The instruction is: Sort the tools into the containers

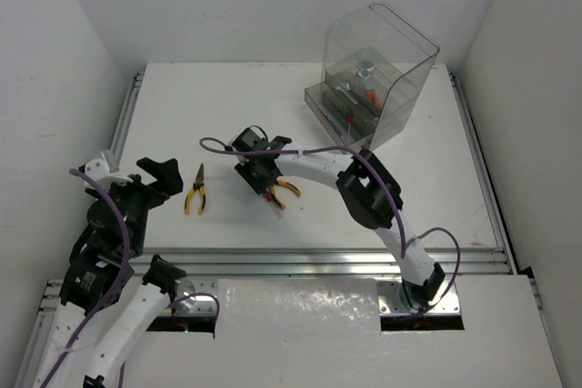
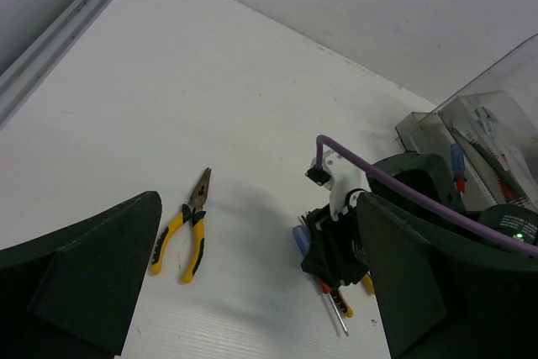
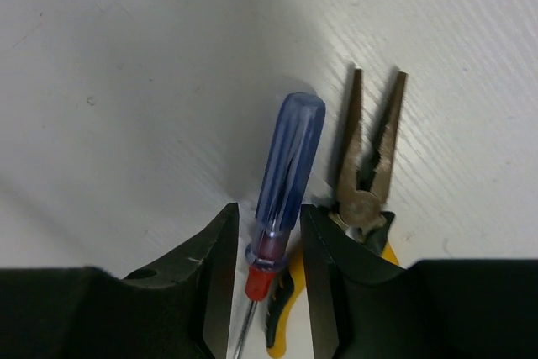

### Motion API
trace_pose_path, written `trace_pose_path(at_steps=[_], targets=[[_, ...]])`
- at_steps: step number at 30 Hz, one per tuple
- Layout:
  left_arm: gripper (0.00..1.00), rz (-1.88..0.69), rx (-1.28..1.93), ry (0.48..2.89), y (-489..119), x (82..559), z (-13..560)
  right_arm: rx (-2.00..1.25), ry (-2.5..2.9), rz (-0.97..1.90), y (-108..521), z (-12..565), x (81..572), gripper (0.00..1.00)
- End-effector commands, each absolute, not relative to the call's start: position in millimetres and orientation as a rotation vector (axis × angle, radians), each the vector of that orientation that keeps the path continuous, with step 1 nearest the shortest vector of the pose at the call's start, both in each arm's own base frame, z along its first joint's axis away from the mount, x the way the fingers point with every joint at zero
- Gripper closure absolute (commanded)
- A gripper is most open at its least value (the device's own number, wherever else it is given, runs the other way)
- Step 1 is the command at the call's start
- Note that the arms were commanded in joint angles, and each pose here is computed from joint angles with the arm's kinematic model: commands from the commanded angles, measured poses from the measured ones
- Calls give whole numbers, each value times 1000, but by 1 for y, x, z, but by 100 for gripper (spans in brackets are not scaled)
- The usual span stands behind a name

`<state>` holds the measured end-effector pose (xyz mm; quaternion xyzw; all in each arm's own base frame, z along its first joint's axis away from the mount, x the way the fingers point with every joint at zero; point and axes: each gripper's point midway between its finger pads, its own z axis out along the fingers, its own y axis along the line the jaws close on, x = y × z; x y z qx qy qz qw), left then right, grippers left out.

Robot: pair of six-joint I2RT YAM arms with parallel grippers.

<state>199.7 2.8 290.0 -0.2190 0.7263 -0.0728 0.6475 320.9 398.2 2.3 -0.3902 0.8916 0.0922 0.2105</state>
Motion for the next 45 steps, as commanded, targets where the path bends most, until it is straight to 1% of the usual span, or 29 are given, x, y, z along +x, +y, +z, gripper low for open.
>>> trace_pose_path(at_steps=[1,3,4,6,8,10,11,13,14,16,17,20,24,25,27,28,31,32,33,35,36,37,38,40,42,43,45], targets=[[0,-176,-490,1616,2,202,297,-1076,2455,270,415,2,324,65],[0,-180,-490,1611,2,202,298,-1067,2470,256,414,-4,324,68],[0,-179,-491,1611,3,202,298,-1073,2483,256,413,-9,322,74],[0,-180,-491,1609,3,201,298,-1086,2484,263,416,-10,317,81],[0,-181,-490,1610,3,201,298,-1102,2455,298,426,3,314,90],[0,-178,-490,1614,3,202,297,-1116,2400,378,438,24,309,93],[0,-178,-491,1612,3,202,298,-1099,2356,421,441,51,309,93],[0,-176,-492,1613,3,202,297,-1100,2291,442,441,82,310,93],[0,-178,-492,1610,3,201,298,-1102,2226,444,438,112,314,93],[0,-179,-492,1607,3,201,298,-1099,2199,385,422,134,324,93],[0,-180,-491,1609,3,201,298,-1101,2168,349,416,148,334,93],[0,-180,-492,1606,3,201,299,-998,2172,216,366,176,376,93],[0,-181,-492,1609,3,201,298,-905,2144,29,308,198,426,93],[0,-177,-494,1611,3,201,298,-878,2122,11,300,211,438,93],[0,-176,-494,1612,3,202,298,-840,2120,-82,271,215,464,92],[0,-176,-494,1612,3,202,298,-814,2097,-114,257,227,481,91],[0,-174,-495,1613,3,202,297,-777,2087,-211,227,233,511,84],[0,-174,-495,1615,3,202,297,-766,2079,-264,218,231,521,74],[0,-174,-495,1613,3,202,297,-741,2083,-293,205,228,529,65],[0,-176,-492,1613,3,202,298,-730,2095,-299,198,223,533,52],[0,-176,-490,1616,2,202,297,-725,2111,-283,198,218,532,44],[0,-176,-488,1619,2,203,296,-729,2121,-249,203,216,529,29],[0,-178,-486,1620,1,203,297,-736,2128,-210,211,213,524,25],[0,-175,-482,1628,1,205,296,-749,2127,-163,227,208,513,24],[0,-171,-482,1635,0,206,295,-778,2129,-103,249,199,501,27],[0,-169,-481,1637,0,206,294,-806,2135,-44,262,192,494,45],[0,-172,-484,1633,1,206,295,-827,2142,-9,277,170,488,62]])
